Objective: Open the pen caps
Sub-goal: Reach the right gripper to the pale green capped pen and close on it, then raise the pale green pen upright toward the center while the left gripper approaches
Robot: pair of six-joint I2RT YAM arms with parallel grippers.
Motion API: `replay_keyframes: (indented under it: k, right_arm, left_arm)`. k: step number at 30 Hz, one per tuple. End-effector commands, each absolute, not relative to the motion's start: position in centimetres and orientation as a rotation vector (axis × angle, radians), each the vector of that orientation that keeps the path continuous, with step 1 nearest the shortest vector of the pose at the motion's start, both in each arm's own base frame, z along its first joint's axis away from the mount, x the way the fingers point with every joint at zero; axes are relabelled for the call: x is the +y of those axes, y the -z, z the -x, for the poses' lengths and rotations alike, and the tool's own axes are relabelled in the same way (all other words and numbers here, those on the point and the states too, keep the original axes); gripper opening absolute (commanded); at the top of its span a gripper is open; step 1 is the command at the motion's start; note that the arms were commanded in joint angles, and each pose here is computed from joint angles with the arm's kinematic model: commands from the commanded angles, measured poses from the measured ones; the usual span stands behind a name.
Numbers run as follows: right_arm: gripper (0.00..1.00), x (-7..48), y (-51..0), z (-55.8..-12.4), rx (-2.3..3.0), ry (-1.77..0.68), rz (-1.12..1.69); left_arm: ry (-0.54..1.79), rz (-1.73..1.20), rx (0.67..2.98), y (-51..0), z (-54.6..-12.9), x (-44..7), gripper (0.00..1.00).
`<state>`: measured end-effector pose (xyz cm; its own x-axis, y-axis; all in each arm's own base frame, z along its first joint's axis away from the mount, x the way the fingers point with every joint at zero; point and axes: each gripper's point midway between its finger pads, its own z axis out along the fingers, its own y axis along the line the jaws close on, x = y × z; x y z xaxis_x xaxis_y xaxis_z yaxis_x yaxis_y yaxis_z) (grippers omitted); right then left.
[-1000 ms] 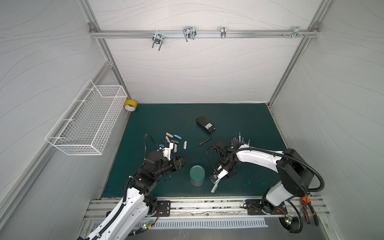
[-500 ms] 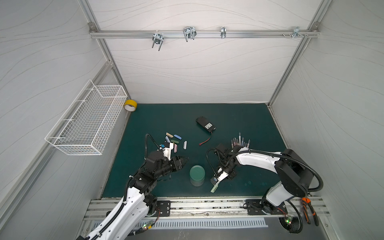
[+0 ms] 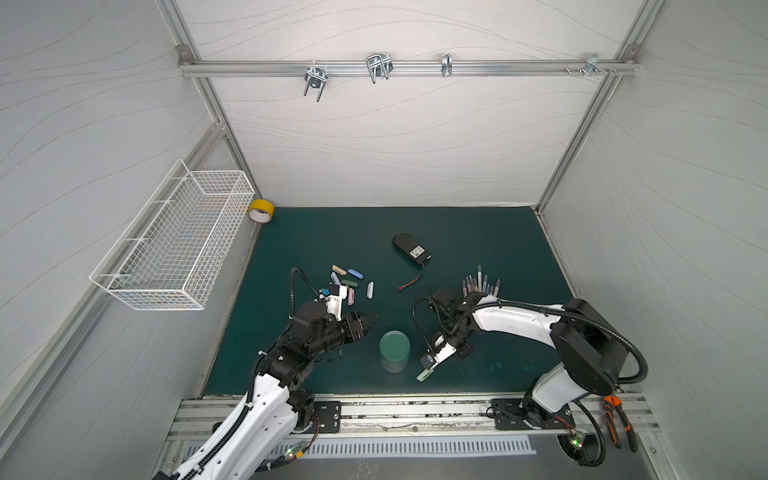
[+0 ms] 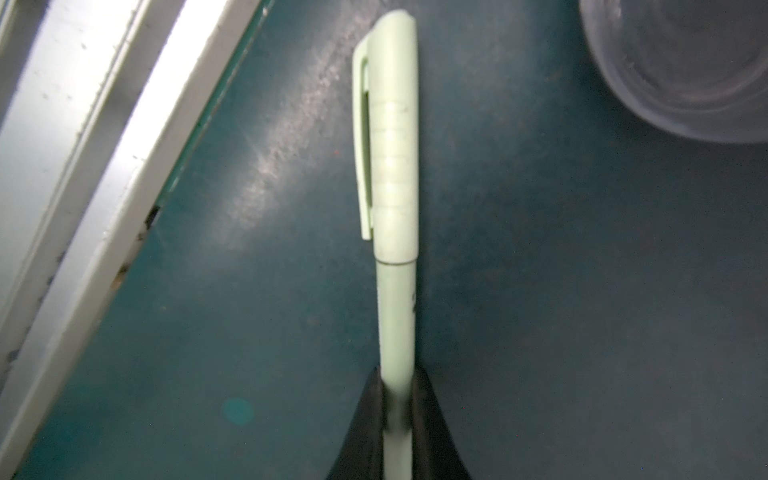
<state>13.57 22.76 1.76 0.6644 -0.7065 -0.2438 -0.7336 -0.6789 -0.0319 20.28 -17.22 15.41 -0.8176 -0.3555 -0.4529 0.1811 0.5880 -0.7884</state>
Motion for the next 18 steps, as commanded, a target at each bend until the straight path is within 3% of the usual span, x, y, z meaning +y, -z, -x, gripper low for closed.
replay_keyframes:
  k: [1, 9, 14, 18]
  right_arm:
    - [0.01, 22.6, -3.2, -13.6, 1.188, -0.322, 2.726]
    - [0.03, 23.1, -9.0, -14.1, 1.155, -0.323, 2.498]
    - [0.07, 24.2, -15.6, -16.3, 1.182, -0.383, 2.123]
    - [0.08, 25.2, -20.4, -20.4, 1.45, -0.466, 1.735]
  left_arm:
    - [1.213, 0.119, 2.188, -16.4, -20.6, -17.5, 0.55]
    - [1.208, 0.123, 2.192, -16.3, -20.7, -17.5, 0.55]
    - [1.196, 0.128, 2.193, -16.2, -20.9, -17.4, 0.55]
    - [1.178, 0.133, 2.194, -16.5, -21.2, -17.3, 0.55]
